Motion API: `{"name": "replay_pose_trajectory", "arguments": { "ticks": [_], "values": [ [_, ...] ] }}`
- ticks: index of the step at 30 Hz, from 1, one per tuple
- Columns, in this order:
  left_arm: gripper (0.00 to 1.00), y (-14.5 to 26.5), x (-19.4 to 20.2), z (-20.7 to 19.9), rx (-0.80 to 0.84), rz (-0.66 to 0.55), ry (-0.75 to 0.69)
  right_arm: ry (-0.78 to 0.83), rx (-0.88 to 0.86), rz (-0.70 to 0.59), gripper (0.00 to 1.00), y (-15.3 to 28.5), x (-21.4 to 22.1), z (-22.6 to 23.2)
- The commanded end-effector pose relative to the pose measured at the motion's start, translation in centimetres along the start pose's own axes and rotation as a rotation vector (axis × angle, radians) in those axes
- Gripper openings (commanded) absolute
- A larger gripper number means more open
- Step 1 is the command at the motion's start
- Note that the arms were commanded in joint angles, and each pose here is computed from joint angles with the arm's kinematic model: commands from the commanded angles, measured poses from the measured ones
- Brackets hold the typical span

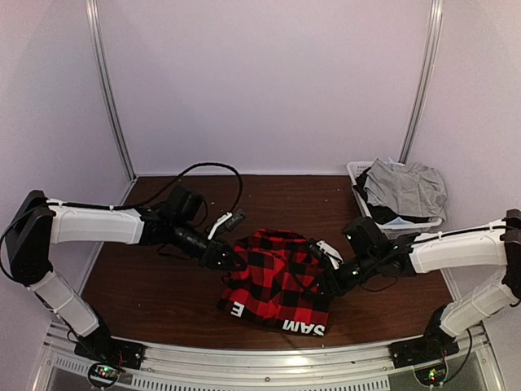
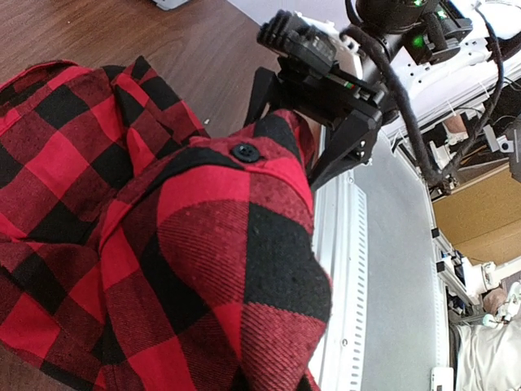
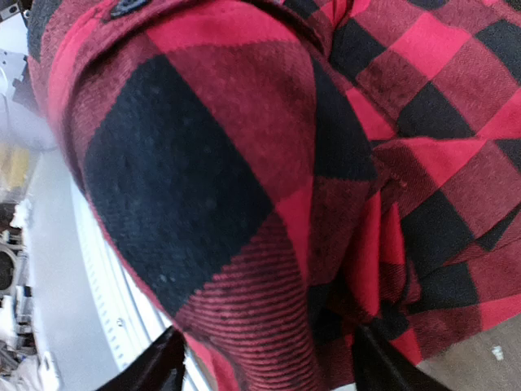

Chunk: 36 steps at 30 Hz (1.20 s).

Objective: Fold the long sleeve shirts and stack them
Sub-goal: Fold the 2/3-rectangle-folded shirt at the center of the board.

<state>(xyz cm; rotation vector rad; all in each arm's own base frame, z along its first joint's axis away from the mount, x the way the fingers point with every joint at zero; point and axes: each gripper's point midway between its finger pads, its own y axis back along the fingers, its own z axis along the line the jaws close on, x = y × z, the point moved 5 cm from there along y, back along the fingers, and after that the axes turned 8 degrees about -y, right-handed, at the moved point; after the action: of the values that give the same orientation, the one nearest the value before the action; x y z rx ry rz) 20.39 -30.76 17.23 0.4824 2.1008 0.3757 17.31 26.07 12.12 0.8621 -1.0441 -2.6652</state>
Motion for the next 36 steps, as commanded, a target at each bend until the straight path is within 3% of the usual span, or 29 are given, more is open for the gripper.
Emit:
{"name": "replay_pose_trajectory", "arguments": {
  "ticks": [1,6,7,15,27,32,36],
  "values": [
    [0.0,1.1,-1.4,-0.2,-0.014,-0.066,-0.074,0.017,-0.156,-0.035,0.57,-0.3,-0.3,1.4],
    [0.0,1.5,-0.8,-0.1,-0.047,-0.073,-0.047,0.021,-0.255,-0.05,0.05,0.5,-0.3,2.9],
    [0.0,1.6,-0.6,-0.2,-0.051,-0.079,-0.038,0.015,-0.272,-0.052,0.0,0.7,-0.3,3.2],
    [0.0,2.8,1.2,-3.1,0.03,-0.092,0.046,-0.081,-0.398,-0.01,0.0,2.2,1.0,5.7],
    [0.0,3.2,4.1,-7.1,0.087,0.002,0.156,-0.176,-0.502,0.074,0.0,2.2,4.1,9.8],
    [0.0,3.9,2.9,-9.0,0.152,-0.031,0.107,-0.189,-0.553,0.065,0.0,2.9,3.9,10.7],
    [0.0,3.9,1.2,-7.8,0.136,-0.066,0.114,-0.213,-0.527,0.072,0.0,2.7,3.0,10.1]
  ]
}}
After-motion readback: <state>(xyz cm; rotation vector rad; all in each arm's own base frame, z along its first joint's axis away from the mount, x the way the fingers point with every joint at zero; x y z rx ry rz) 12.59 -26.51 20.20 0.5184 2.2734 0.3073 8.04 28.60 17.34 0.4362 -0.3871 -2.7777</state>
